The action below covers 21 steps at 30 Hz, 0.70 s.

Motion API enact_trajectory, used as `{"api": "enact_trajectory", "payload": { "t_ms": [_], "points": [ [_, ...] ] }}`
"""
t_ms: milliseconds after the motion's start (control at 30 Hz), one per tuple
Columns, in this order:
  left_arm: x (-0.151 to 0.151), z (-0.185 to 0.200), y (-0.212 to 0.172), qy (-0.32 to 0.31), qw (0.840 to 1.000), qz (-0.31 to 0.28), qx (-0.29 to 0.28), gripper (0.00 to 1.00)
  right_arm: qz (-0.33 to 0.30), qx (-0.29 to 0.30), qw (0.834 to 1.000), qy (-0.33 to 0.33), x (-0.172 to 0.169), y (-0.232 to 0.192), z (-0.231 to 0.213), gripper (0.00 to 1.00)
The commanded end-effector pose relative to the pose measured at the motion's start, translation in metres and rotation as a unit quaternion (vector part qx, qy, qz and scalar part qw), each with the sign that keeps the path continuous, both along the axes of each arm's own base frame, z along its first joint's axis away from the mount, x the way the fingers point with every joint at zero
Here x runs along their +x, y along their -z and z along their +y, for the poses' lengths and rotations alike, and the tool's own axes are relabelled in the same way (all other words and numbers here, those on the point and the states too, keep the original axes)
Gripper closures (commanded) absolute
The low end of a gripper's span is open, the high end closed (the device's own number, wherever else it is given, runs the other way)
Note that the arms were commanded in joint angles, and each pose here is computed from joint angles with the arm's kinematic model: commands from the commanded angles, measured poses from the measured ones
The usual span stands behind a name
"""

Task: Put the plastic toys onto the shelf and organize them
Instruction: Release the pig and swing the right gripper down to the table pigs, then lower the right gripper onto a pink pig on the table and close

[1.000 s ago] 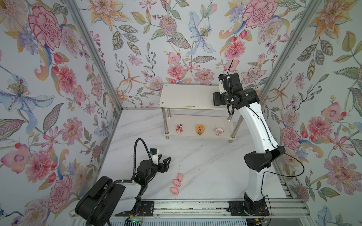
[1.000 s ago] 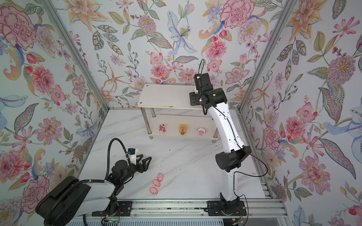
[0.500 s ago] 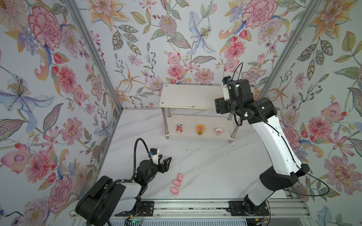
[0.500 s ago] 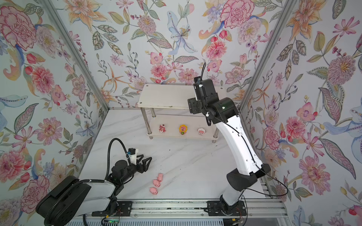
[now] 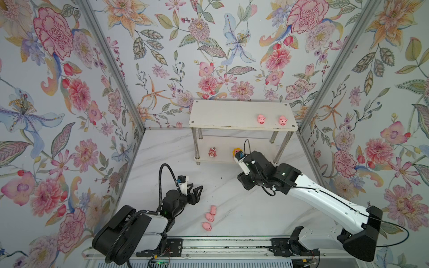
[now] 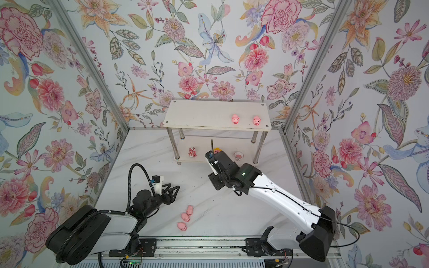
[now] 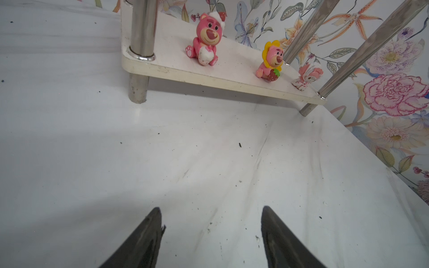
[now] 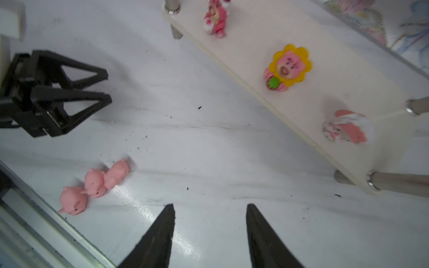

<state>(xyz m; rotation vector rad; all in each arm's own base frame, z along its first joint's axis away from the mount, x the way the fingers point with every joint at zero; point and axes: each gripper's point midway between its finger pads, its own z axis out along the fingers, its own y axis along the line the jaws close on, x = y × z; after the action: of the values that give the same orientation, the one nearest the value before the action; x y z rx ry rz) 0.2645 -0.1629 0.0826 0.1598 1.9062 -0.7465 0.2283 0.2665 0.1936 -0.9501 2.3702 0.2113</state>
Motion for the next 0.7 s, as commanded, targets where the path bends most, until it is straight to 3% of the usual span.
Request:
{"api": "enact_trajectory", "payload": {
  "t_ms": [0, 167, 433, 667],
  "points": [
    [-0.012, -0.002, -0.006, -0.001, 1.000, -0.004, -0.017, 0.35, 0.030, 0.004, 0.996, -0.088, -0.027, 0.037, 0.044, 0.47],
    [-0.030, -0.006, -0.006, -0.016, 0.999, -0.006, 0.032, 0.37, 0.061, 0.036, 0.982, -0.175, -0.062, 0.074, 0.089, 0.48],
    [-0.041, 0.016, -0.010, -0.078, 0.995, 0.014, 0.064, 0.41, 0.114, 0.095, 0.967, -0.207, -0.097, 0.120, 0.110, 0.68],
    [-0.047, 0.013, 0.025, -0.085, 0.988, 0.073, 0.106, 0.39, 0.119, 0.150, 0.953, -0.237, -0.117, 0.128, 0.122, 0.94]
  ]
}}
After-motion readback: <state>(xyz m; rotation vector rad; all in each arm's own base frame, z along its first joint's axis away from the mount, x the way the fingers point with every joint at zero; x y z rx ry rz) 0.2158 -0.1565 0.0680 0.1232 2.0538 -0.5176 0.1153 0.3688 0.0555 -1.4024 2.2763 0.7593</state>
